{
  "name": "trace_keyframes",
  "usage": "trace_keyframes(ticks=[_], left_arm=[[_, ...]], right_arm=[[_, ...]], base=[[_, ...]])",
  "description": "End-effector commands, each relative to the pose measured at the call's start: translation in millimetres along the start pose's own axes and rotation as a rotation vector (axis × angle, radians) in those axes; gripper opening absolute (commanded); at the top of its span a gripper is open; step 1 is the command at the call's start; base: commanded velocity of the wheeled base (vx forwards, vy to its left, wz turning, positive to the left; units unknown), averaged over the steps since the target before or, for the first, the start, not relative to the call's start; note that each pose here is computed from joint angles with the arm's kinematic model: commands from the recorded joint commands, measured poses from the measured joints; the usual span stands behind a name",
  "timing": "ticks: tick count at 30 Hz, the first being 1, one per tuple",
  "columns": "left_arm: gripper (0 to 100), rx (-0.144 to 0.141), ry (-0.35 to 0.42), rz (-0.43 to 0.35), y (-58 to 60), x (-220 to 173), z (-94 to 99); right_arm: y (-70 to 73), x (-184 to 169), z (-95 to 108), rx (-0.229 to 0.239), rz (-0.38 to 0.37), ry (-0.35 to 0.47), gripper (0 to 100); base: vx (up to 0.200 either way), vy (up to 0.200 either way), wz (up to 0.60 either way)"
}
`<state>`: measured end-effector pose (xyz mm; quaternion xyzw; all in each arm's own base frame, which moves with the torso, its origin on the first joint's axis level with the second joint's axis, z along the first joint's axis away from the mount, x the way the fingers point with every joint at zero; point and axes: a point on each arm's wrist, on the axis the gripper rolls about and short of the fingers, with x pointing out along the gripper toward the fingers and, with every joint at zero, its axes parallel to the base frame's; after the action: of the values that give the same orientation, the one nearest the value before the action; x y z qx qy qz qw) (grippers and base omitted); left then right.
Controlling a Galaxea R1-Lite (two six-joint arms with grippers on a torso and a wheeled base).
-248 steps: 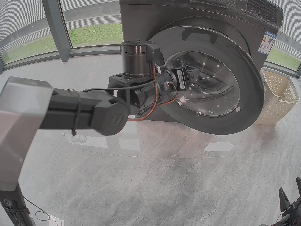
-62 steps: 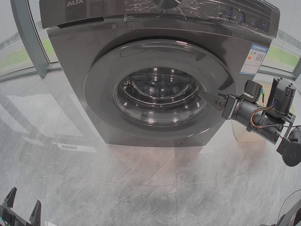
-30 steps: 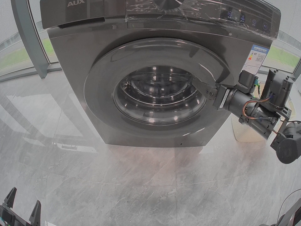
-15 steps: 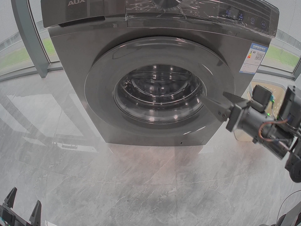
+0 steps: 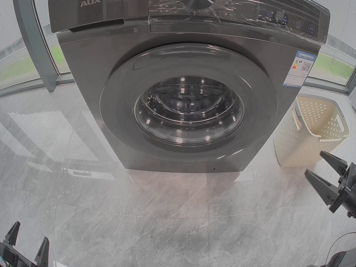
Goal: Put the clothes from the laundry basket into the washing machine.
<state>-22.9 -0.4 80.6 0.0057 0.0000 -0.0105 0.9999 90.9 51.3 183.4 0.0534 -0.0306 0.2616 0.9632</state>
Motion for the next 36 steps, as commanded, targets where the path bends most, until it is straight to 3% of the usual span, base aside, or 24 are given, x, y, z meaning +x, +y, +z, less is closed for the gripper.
trace_keyframes(ticks=[1,7,13,16,21,25,29,36], left_arm=[[100,0.001,0.001,0.0,-0.1,0,-4.8],[100,0.001,0.001,-0.002,0.0,0,-4.8],[100,-0.001,0.001,-0.002,0.0,0,-4.8],[100,0.001,0.001,0.0,-0.1,0,-4.8],[100,0.001,0.001,-0.002,0.0,0,-4.8],[100,0.001,0.001,-0.002,0.0,0,-4.8],[100,-0.001,0.001,0.0,0.0,0,-4.8],[100,0.001,0.001,0.0,-0.1,0,-4.8]], right_arm=[[-8.7,-51,2,-0.059,-0.173,-0.126,100],[-8.4,-79,-3,-0.095,-0.324,-0.157,100],[-1.1,-103,-16,-0.115,-0.379,-0.205,100],[1.8,-114,-37,-0.141,-0.419,-0.205,100],[4.5,-126,-64,-0.131,-0.414,-0.156,100],[8.1,-132,-81,-0.13,-0.453,-0.1,100],[7.4,-132,-84,-0.118,-0.462,-0.075,100],[4.3,-133,-94,-0.084,-0.558,0.014,100]], base=[[0.0,0.0,0.0],[0.0,0.0,0.0],[0.0,0.0,0.0],[0.0,0.0,0.0],[0.0,0.0,0.0],[0.0,0.0,0.0],[0.0,0.0,0.0],[0.0,0.0,0.0]])
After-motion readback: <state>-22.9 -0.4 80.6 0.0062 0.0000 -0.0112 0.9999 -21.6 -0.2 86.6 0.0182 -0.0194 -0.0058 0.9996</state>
